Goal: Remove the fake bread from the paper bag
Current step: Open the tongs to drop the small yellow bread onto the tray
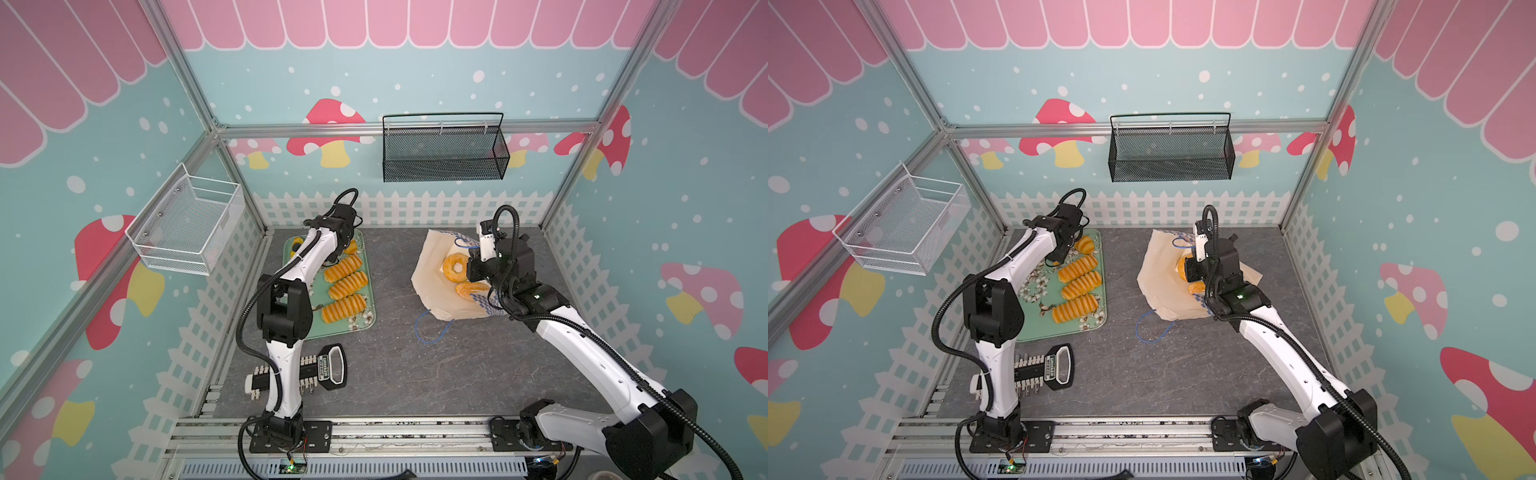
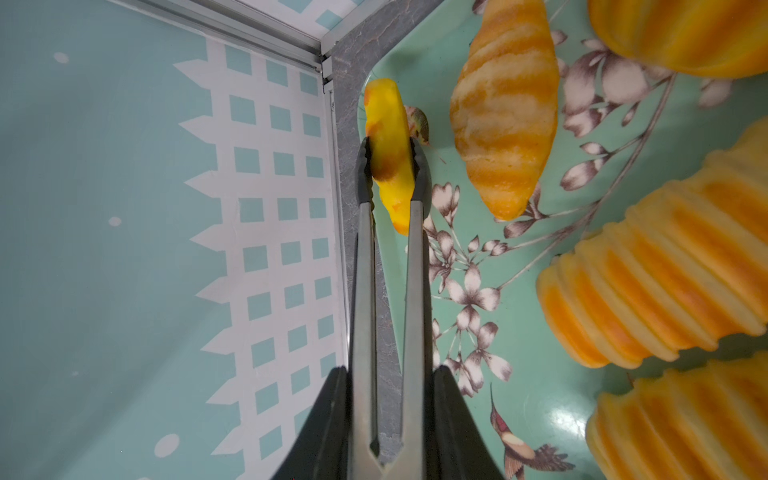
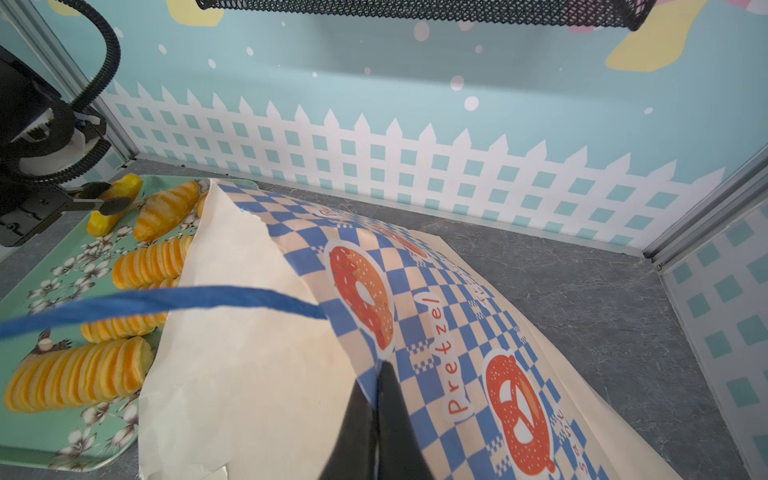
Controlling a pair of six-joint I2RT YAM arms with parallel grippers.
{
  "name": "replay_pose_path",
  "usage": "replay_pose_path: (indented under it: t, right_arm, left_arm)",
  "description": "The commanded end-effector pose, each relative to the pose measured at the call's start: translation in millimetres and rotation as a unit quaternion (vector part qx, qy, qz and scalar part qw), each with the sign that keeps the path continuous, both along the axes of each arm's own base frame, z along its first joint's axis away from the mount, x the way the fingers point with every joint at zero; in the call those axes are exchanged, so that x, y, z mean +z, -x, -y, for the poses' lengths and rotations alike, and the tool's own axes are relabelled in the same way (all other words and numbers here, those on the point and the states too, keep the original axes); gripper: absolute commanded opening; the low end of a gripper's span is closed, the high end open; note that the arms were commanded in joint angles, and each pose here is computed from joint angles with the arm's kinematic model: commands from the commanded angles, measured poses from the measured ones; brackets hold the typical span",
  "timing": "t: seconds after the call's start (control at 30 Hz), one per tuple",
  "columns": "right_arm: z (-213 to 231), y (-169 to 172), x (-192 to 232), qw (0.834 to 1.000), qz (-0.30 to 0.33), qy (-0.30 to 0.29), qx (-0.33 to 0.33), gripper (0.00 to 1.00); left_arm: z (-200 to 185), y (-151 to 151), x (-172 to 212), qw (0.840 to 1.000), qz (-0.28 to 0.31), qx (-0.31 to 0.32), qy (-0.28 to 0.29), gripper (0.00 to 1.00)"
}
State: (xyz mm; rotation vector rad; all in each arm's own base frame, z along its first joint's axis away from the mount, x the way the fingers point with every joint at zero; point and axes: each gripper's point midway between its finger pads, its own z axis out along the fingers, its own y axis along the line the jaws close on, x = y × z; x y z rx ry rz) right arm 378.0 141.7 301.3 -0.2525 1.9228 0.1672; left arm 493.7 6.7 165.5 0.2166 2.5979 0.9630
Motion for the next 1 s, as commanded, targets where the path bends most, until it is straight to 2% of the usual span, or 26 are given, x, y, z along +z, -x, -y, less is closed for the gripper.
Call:
replay_pose_path:
  t: [0.0,0.33,0.73,0.97]
  right_arm:
    - [2,2,-3,1.000,-0.002,0.001,-0.001,0.00]
    - [1,4,0,1.000,-0.001,-0.006,0.002,0.00]
    - [0,6,6,1.000,0.002,-0.012,0.005,0.00]
    - [-2,6,8,1.000,0.003,-0.017,0.009,0.00]
  left_arm:
    - [4,3,7,0.999,0.020,0.005,0.042,0.28]
    - [2,12,25,0.998,0.037,0.004,0.048,0.36]
    - [0,26,57,0.996,0.062,0.003,0.059,0.37]
    - [9,41,62,0.993,0.061,-0.005,0.097,0.36]
